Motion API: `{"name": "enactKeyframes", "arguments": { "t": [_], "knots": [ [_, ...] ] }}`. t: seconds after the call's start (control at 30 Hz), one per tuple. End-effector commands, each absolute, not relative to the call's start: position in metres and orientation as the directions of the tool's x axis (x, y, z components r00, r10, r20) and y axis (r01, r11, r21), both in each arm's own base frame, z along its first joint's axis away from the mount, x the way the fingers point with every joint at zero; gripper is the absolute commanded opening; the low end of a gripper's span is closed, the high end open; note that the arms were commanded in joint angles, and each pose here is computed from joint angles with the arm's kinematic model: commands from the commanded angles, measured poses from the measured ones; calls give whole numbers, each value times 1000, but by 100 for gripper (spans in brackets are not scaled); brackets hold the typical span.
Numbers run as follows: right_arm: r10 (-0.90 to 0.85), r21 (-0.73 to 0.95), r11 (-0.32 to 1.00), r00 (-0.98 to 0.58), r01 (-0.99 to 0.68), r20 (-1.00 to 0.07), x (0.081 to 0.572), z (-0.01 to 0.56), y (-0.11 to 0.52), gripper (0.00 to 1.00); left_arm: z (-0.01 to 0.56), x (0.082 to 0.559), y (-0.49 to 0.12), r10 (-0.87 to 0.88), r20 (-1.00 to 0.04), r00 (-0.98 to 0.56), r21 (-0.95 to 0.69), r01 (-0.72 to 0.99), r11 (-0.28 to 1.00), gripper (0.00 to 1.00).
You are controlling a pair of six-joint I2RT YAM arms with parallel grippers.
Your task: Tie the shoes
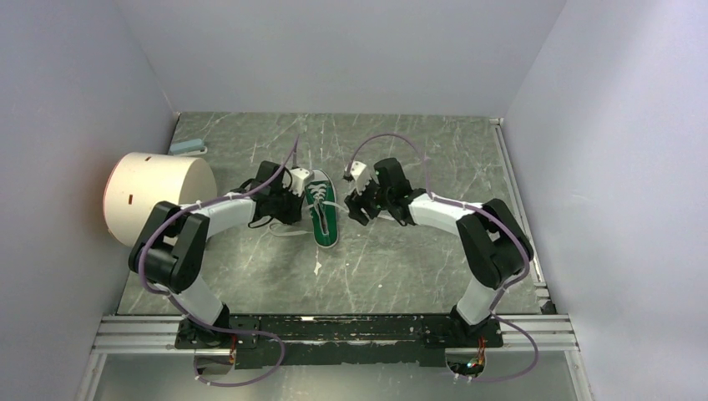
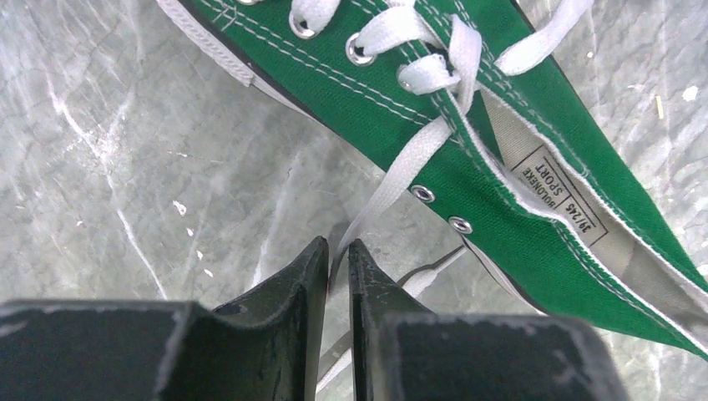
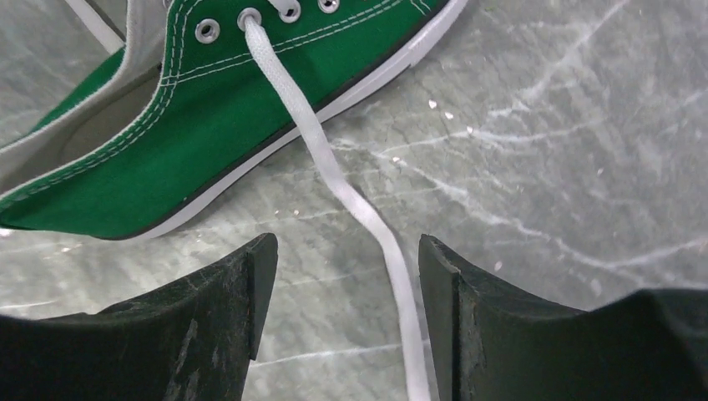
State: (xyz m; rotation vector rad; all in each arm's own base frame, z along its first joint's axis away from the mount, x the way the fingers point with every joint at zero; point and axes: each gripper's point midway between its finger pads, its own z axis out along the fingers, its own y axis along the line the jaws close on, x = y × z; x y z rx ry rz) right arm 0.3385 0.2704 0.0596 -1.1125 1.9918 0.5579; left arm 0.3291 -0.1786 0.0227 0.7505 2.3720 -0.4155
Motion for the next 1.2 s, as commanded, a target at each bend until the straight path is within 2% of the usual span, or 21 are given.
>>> {"name": "enactKeyframes", "arguments": {
  "t": [0.0, 0.17, 0.4, 0.6, 0.67, 0.7, 0.77, 0.83, 0.9, 1.17],
  "knots": [
    [-629, -163, 373, -120, -913, -768, 347, 50, 282, 66, 38, 323, -186, 342, -654, -675, -199, 590, 783, 20],
    [-709, -199, 345, -116, -917, -696, 347, 22, 280, 64, 45, 315, -187, 322, -644, -694, -227, 575, 786, 17],
    [-680, -158, 410, -186, -898, -709, 363, 18, 263, 62, 55, 304, -188, 304, -643, -703, -260, 573, 777, 12],
    [-722, -115, 340, -180, -933, -668, 344, 2, 254, 64, 62, 298, -191, 296, -645, -705, -285, 581, 762, 11],
    [-731, -95, 316, -179, -944, -659, 340, -3, 255, 62, 65, 300, -192, 294, -646, -704, -285, 580, 763, 6],
    [-734, -83, 299, -173, -951, -657, 338, -3, 257, 58, 67, 301, -192, 290, -646, -706, -285, 575, 767, 5],
    [-741, -63, 290, -182, -955, -646, 340, -7, 259, 43, 71, 304, -194, 288, -649, -704, -287, 578, 764, 5],
    [-739, -49, 290, -192, -956, -645, 343, -8, 261, 19, 74, 307, -196, 286, -654, -700, -292, 583, 758, 5],
    [-725, -45, 296, -194, -954, -661, 345, 0, 265, 2, 78, 308, -199, 283, -665, -691, -296, 593, 749, 5],
    [-615, -28, 364, -218, -931, -758, 345, 67, 277, 0, 97, 314, -210, 264, -728, -632, -299, 640, 708, 5]
  ]
}}
